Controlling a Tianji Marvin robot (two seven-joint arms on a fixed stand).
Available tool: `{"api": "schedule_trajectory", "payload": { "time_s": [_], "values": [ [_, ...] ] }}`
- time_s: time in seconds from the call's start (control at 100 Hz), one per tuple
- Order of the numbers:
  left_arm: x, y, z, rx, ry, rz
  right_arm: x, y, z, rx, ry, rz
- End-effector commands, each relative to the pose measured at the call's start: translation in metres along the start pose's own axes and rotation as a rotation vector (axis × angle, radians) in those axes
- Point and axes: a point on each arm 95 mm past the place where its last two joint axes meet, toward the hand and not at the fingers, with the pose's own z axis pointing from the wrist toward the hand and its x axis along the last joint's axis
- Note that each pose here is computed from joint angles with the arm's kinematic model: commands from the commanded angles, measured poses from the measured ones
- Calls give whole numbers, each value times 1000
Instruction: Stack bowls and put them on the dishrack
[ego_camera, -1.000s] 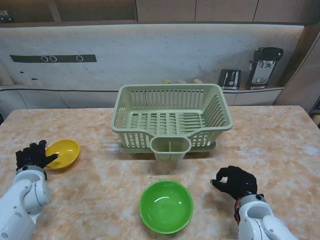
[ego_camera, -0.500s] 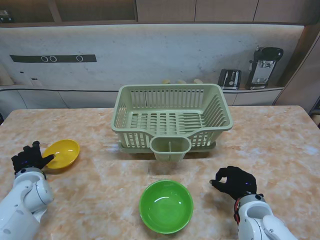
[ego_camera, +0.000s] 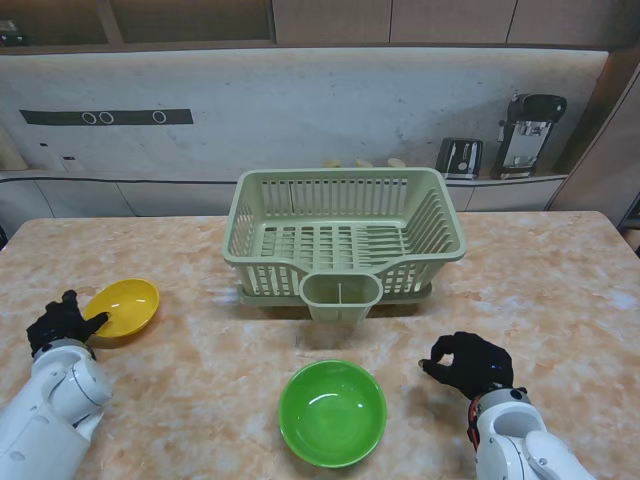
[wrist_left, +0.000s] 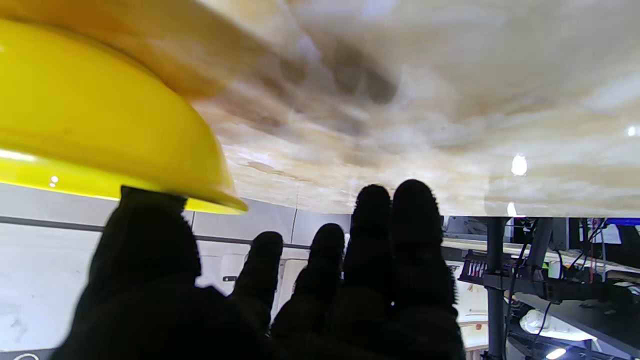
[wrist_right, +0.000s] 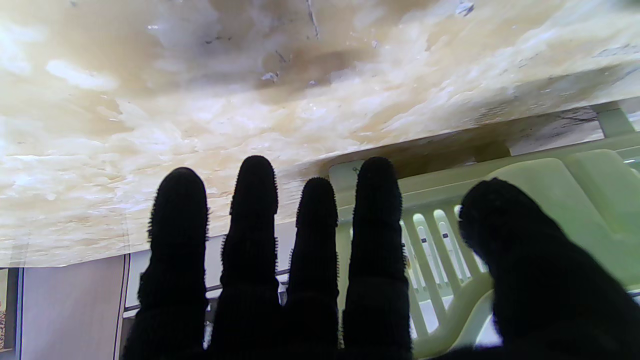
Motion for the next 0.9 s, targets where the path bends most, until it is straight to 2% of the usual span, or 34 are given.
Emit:
{"api": "schedule_trajectory", "payload": {
  "time_s": [0.0, 0.53, 0.89],
  "values": [
    [2, 3, -1, -14, -5, -4, 2, -4, -4, 21, 3, 2],
    [11, 13, 3, -35, -33, -29, 1, -3, -5, 13, 1, -1],
    [20, 14, 7, 14, 11, -87, 0, -2, -7, 9, -2, -2]
  ]
}}
